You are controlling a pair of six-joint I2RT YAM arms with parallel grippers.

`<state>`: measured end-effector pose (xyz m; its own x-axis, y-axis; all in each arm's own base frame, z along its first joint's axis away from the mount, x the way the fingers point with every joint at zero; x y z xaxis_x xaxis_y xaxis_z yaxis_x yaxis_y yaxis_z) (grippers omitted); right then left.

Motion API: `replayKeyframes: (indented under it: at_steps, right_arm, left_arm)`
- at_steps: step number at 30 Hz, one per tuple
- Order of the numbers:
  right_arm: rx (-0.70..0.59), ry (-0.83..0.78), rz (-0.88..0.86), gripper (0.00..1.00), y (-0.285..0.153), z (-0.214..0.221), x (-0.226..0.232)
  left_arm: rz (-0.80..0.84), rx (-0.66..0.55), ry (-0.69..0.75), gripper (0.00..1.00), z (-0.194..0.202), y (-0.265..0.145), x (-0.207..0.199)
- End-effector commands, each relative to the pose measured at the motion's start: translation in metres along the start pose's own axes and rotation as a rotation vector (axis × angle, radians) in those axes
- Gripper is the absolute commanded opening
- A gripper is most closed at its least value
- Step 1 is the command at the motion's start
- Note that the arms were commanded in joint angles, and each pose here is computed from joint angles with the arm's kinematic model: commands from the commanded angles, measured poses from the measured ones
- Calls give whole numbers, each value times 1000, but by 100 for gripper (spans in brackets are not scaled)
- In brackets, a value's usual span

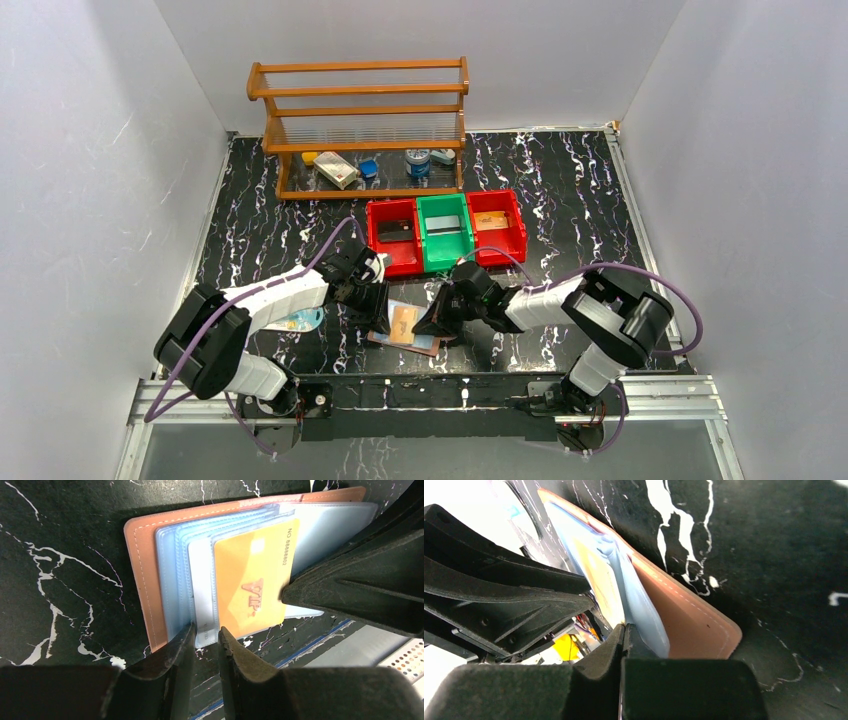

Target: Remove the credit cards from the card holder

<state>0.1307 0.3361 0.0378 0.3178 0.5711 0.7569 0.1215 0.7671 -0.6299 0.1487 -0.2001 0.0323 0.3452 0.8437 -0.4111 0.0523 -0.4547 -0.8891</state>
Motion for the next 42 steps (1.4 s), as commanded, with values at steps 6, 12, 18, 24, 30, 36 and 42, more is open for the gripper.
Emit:
replayKeyframes:
  at_steps: [6, 12, 18, 24, 30, 36, 42]
  right_arm:
    - [24, -7, -29, 7, -1, 2, 5]
    - [32, 3, -12, 7, 6, 0, 2]
    - [32, 5, -6, 7, 7, 0, 1]
    - [28, 6, -5, 9, 6, -1, 1]
    - [29, 5, -15, 17, 5, 0, 3]
    - [41, -13, -66, 27, 5, 1, 14]
    - [37, -4, -68, 24, 2, 2, 11]
  left_arm:
    - [-77, -2, 7, 26, 3, -9, 10]
    - [78, -190, 63, 40, -37, -42, -32]
    - [227, -166, 61, 44, -41, -33, -54]
    - [179, -47, 2, 43, -21, -3, -36]
    - [106, 31, -47, 39, -4, 12, -18]
    - [39, 50, -49, 37, 4, 12, -5]
    - [9, 53, -53, 36, 7, 11, 0]
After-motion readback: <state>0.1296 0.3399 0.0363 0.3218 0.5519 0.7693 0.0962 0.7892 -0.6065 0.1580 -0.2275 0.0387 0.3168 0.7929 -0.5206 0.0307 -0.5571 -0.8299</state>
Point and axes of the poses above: each gripper's point midway between its finger pads, its own y axis out along the fingers, its own x axis along the line the jaws close on, z = x × y, the point moved 1 cm from there along -y, back along the fingers, and after that the axes turned 7 degrees about y, right-handed, at the moved point
